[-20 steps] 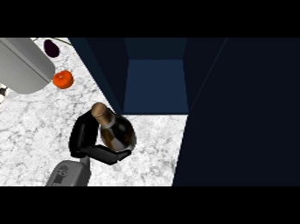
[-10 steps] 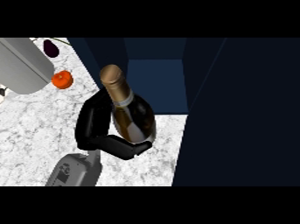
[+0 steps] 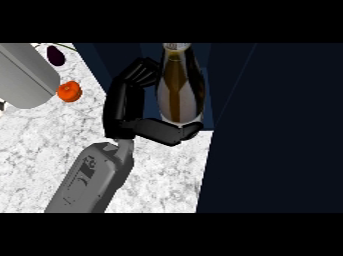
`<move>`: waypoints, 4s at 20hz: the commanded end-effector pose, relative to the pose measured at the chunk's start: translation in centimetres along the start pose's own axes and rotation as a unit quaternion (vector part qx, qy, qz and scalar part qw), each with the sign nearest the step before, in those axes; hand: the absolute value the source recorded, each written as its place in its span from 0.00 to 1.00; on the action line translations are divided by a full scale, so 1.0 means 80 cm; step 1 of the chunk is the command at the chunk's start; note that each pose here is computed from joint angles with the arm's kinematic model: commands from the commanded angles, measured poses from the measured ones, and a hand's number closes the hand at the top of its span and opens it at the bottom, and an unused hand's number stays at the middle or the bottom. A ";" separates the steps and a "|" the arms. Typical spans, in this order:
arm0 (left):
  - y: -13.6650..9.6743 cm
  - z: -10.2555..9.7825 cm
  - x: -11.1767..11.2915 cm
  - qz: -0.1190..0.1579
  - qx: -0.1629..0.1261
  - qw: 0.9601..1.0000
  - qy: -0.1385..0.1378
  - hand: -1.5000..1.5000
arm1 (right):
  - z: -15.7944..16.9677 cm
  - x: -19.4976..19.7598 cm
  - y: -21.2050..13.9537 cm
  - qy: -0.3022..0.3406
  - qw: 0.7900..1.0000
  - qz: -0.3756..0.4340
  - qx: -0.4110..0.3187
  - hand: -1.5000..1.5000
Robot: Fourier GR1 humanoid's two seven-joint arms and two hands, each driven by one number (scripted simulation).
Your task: Pick up the wine, place it into the cabinet and close the cabinet
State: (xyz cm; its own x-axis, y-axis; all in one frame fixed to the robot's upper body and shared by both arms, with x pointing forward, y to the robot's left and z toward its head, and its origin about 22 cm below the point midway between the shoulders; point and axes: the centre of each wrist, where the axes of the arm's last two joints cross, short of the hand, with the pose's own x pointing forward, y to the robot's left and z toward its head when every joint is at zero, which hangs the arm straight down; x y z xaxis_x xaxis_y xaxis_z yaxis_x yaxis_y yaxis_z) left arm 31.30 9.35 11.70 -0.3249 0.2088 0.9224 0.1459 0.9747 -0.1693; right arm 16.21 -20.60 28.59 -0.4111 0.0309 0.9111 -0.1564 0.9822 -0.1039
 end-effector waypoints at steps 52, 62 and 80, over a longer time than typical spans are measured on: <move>0.045 -0.033 -0.177 -0.139 0.075 0.987 0.012 1.00 | 0.000 -0.008 0.002 -0.004 0.999 -0.028 0.041 0.00; 0.057 -0.064 -0.169 -0.121 0.096 0.987 0.037 1.00 | 0.002 0.001 -0.007 -0.008 0.998 -0.021 0.051 0.00; 0.082 -0.081 -0.159 -0.245 0.131 0.959 0.051 1.00 | -0.011 -0.001 -0.001 -0.032 0.997 -0.034 0.068 0.00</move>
State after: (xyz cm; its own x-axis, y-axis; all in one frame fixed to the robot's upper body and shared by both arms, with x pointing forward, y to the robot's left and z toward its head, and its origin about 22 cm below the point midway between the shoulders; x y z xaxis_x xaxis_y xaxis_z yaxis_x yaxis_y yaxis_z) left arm 40.89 11.48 -1.11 -0.2148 -0.2295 0.9493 -0.2201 0.9584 0.1819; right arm 17.64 -20.13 28.22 -0.4297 -0.0150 0.9028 -0.2608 0.9593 -0.1081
